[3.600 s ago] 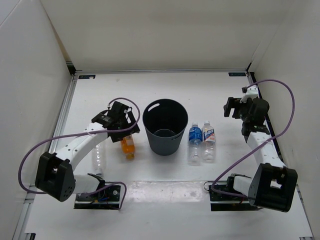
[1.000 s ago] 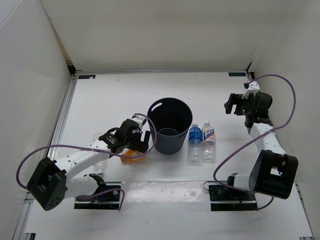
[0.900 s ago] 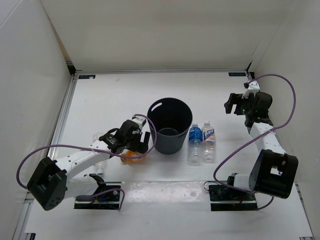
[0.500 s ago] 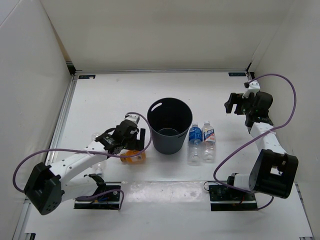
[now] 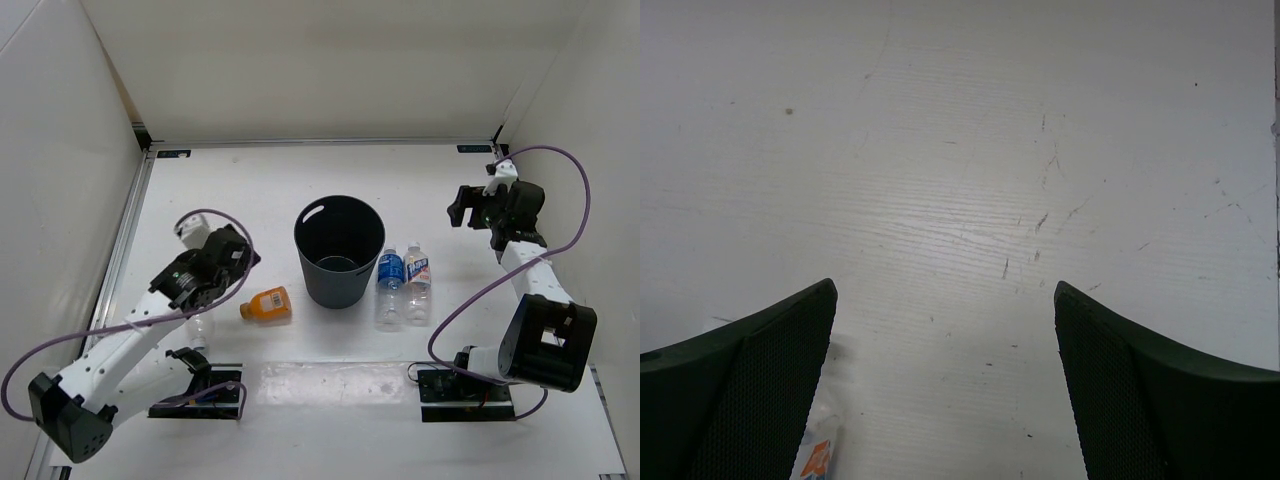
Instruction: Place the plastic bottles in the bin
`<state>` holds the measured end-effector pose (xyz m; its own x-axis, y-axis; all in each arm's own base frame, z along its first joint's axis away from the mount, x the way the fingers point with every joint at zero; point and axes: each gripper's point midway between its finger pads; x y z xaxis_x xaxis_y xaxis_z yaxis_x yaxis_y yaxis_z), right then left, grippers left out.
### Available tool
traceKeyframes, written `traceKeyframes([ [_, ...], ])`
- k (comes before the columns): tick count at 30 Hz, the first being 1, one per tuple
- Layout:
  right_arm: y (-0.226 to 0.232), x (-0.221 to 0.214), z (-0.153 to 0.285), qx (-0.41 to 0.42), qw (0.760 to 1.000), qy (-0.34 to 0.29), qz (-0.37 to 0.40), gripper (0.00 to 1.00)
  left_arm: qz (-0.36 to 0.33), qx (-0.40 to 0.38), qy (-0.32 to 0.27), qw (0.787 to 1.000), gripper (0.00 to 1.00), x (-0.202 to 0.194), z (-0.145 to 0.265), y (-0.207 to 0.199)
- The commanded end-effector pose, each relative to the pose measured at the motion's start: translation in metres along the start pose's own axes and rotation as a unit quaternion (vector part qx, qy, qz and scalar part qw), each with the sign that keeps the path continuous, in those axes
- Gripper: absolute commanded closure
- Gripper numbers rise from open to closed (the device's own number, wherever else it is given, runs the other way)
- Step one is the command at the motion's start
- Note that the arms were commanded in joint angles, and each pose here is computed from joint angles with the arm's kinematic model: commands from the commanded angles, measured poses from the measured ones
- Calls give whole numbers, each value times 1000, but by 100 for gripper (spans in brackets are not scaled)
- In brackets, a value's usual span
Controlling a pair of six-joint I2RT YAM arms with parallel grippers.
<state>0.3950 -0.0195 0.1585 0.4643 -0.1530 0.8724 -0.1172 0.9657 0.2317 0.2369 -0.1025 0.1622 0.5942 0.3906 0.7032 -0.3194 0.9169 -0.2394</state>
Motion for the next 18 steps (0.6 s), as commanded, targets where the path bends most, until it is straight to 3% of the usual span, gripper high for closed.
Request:
traceKeyframes([
  [1, 8, 20, 0, 14, 1000, -17, 21, 10, 193, 20, -36, 980, 0, 13, 5, 13],
  [4, 7, 19, 0, 13, 1000, -16, 22, 10, 325, 19, -25, 945, 0, 4, 1, 14],
  [9, 7, 18, 0, 14, 1000, -14, 24, 10, 438, 54, 47, 896, 0, -36, -14, 18],
  [10, 9, 18, 0, 16, 999, -14, 25, 10, 490, 65, 68, 867, 0, -47, -19, 16],
  [13, 10, 18, -1, 14, 999, -13, 26, 10, 539, 58, 104, 834, 0, -63, -35, 1],
  [18, 9, 17, 1, 10, 1000, -10, 25, 10, 551, 85, 144, 818, 0, -74, -38, -11],
])
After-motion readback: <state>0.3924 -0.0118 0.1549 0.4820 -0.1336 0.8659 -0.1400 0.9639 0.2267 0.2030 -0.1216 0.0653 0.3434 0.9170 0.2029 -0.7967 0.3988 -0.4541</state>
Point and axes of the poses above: each gripper's point midway between its finger pads, its own z axis back along the fingers, its own y axis along the line the jaws close on, x = y × z, and after that the axes turned 9 degrees about -z, right-handed
